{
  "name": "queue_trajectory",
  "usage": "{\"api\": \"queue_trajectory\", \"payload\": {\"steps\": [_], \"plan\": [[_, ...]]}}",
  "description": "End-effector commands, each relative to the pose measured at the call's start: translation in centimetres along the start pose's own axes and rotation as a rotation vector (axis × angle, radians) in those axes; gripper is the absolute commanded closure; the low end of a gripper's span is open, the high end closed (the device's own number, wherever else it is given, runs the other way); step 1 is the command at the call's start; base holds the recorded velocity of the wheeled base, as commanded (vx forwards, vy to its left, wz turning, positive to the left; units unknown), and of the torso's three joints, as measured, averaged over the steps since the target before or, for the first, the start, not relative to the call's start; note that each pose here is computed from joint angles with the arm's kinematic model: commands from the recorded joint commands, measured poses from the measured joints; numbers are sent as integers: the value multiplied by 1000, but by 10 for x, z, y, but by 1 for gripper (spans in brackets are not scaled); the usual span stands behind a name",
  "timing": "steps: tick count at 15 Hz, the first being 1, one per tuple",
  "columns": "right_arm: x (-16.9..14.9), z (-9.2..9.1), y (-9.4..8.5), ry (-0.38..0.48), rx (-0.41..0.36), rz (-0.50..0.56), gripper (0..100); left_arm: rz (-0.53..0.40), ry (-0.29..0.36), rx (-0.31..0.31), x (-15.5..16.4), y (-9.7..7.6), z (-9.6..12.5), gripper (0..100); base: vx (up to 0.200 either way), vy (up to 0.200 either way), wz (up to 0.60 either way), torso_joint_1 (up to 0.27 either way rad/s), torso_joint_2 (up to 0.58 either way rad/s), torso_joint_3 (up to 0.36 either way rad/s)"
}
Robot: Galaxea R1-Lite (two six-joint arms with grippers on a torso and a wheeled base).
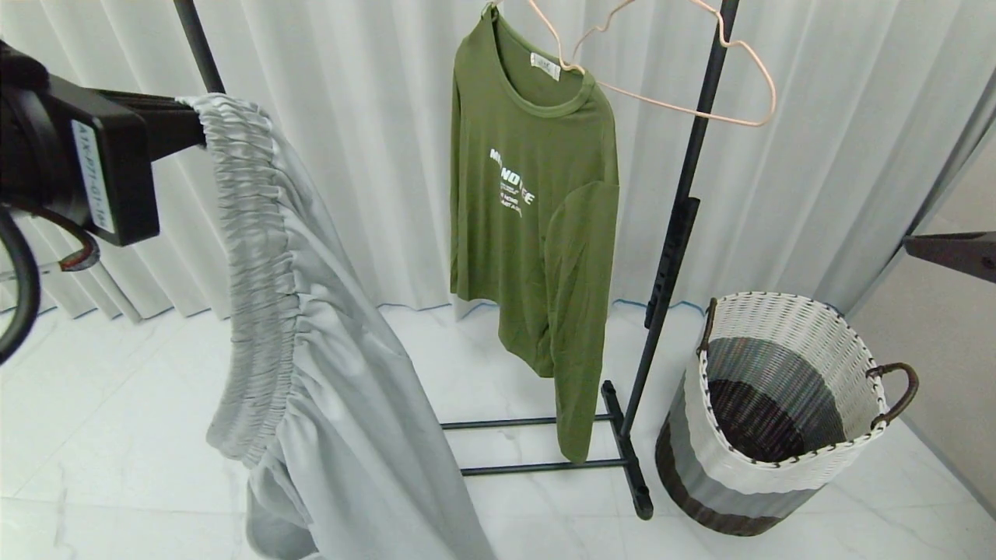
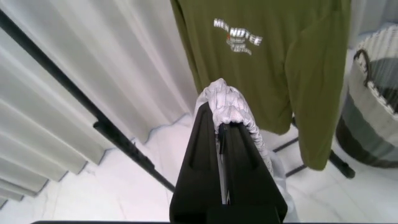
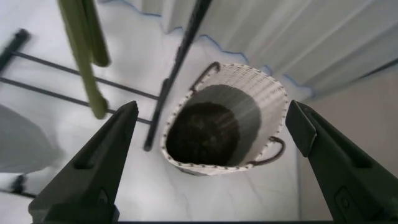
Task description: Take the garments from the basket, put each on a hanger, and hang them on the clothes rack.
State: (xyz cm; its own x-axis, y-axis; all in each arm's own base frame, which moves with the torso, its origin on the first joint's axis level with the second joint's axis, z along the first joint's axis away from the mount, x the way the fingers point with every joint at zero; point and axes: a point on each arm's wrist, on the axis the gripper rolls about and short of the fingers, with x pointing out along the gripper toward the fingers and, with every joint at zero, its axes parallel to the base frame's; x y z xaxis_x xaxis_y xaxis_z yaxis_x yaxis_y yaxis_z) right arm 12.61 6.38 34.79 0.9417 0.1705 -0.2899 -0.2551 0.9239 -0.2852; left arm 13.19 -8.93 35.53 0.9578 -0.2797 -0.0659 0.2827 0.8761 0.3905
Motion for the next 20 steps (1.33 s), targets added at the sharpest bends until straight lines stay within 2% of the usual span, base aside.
{"api": "queue_trajectory", "payload": {"steps": [1,7,9,11,15,20], "plan": [[1,0,1,-4,12,15,0,-1,3,1,-1,0,-2,100,0,0,0,198,-447,-300],[7,2,4,-13,38,65,0,-9,21,12,0,-3,-8,100,0,0,0,178,-506,-293],[12,3,5,-16,48,66,0,-11,22,59,-1,-3,-9,100,0,0,0,195,-481,-281],[15,5,6,-22,52,62,0,-9,21,60,-1,-3,-9,100,0,0,0,200,-478,-278],[18,4,-2,-23,60,5,0,5,26,55,-1,-1,-10,100,0,0,0,209,-495,-277],[20,-7,-13,1,3,-72,0,16,31,57,-3,1,-12,100,0,0,0,58,-135,-77]]}}
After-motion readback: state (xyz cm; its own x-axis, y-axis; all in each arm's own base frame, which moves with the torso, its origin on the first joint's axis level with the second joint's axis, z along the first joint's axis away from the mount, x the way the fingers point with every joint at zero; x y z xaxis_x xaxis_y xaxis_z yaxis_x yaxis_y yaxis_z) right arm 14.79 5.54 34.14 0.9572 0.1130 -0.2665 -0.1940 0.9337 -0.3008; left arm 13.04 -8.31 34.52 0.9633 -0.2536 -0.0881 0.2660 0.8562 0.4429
